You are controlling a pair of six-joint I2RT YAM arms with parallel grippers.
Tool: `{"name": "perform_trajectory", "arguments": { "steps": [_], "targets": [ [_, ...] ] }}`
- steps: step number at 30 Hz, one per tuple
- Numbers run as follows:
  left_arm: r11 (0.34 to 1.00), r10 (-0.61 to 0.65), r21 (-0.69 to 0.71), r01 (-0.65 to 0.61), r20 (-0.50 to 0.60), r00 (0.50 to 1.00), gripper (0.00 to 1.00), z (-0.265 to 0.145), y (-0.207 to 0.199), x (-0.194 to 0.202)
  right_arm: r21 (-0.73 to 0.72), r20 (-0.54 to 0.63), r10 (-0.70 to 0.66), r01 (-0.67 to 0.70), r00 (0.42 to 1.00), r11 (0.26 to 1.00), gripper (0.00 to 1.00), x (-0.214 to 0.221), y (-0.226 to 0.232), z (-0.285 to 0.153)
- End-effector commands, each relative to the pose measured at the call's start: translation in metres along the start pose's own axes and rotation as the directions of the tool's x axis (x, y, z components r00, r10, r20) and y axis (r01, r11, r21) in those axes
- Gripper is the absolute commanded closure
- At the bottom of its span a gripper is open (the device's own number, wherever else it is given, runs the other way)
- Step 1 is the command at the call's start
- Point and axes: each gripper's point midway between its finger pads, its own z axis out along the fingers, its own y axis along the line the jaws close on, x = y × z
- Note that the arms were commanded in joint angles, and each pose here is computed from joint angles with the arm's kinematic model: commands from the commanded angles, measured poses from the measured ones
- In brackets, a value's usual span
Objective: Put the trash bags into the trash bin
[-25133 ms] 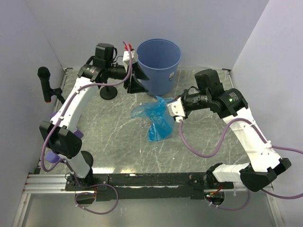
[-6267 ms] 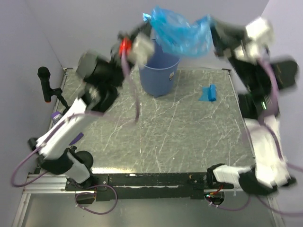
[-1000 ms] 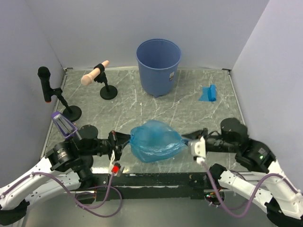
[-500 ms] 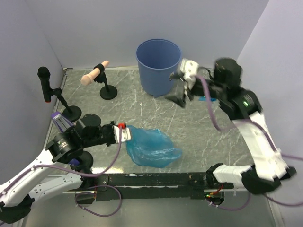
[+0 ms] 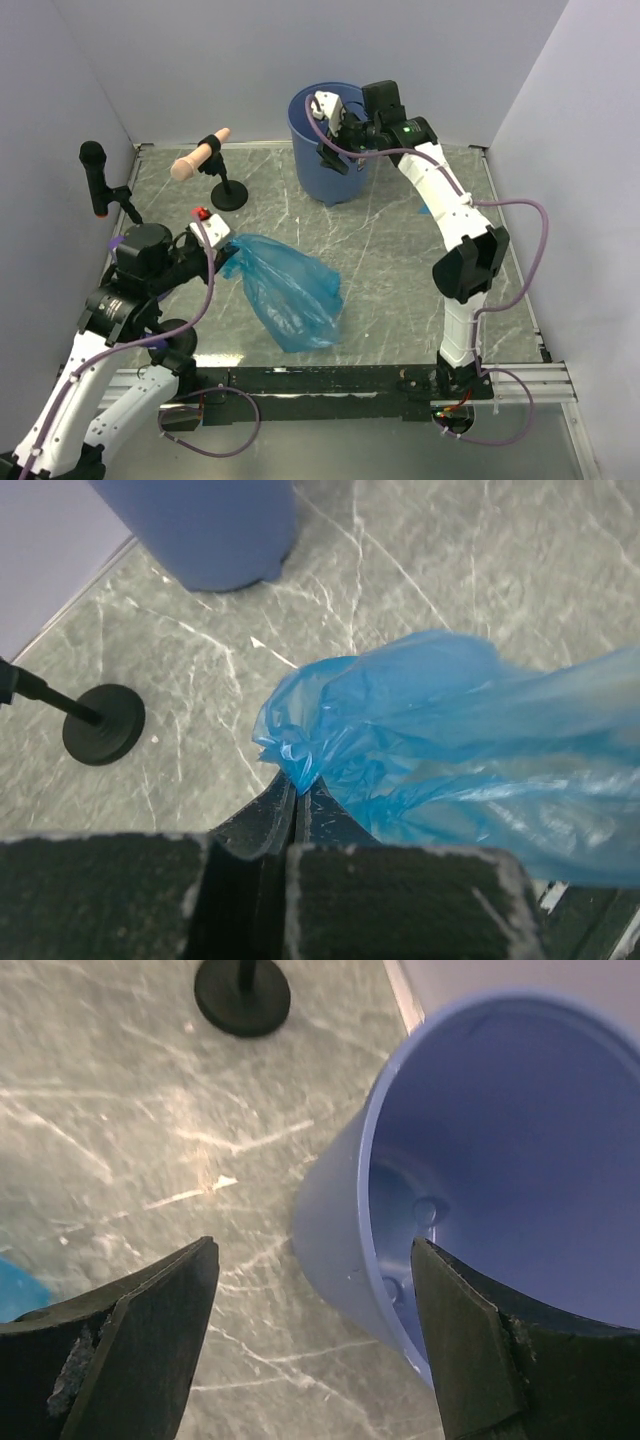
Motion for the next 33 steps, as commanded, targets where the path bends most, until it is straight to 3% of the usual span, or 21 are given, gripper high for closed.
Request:
{"name": "perform_trajectory", "arguments": {
  "steps": [1, 6, 9, 11, 14, 19, 23, 26, 29, 33],
  "targets": [
    [0.999, -0.033, 0.042, 0.028, 0.108, 0.994, 0.99, -0.009, -0.006, -0.023, 0.032, 0.001, -0.062, 0.062, 0.998, 0.998, 0.19, -0.008, -0.015, -0.004],
    [0.999, -0.047, -0.005, 0.048, 0.148, 0.988, 0.99, -0.016, 0.003, -0.037, 0.02, -0.093, -0.072, 0.075, 0.993, 0.997, 0.31, 0.025, -0.019, 0.015],
    [0.999, -0.021, -0.042, 0.03, 0.193, 0.981, 0.99, -0.021, 0.013, -0.06, -0.026, -0.122, -0.12, 0.118, 0.985, 0.993, 0.44, 0.038, -0.012, 0.019],
    [0.995, -0.006, -0.091, 0.028, 0.227, 0.974, 0.99, -0.025, 0.026, -0.08, -0.044, -0.129, -0.156, 0.152, 0.979, 0.987, 0.53, 0.043, -0.009, 0.019],
    [0.984, 0.029, -0.179, 0.025, 0.291, 0.956, 0.99, -0.036, 0.048, -0.117, -0.056, -0.132, -0.193, 0.187, 0.972, 0.981, 0.75, 0.046, -0.004, 0.015],
    [0.956, 0.09, -0.291, 0.037, 0.408, 0.908, 0.99, -0.065, 0.075, -0.192, -0.09, -0.077, -0.27, 0.263, 0.96, 0.96, 0.96, 0.029, 0.011, -0.007],
    [0.931, 0.141, -0.36, 0.056, 0.5, 0.855, 0.99, -0.092, 0.097, -0.262, -0.134, 0.025, -0.319, 0.319, 0.948, 0.938, 1.0, -0.002, 0.038, -0.04],
    [0.92, 0.165, -0.378, 0.103, 0.611, 0.774, 0.99, -0.12, 0.107, -0.324, -0.188, 0.094, -0.368, 0.379, 0.925, 0.906, 1.0, -0.019, 0.075, -0.066],
    [0.947, 0.154, -0.307, 0.099, 0.701, 0.696, 0.99, -0.129, 0.101, -0.367, -0.24, 0.116, -0.456, 0.47, 0.883, 0.849, 1.0, -0.013, 0.116, -0.08],
    [0.99, 0.011, -0.096, 0.104, 0.784, 0.62, 0.99, -0.111, 0.087, -0.399, -0.273, 0.163, -0.496, 0.522, 0.853, 0.808, 1.0, 0.0, 0.16, -0.093]
  ]
}}
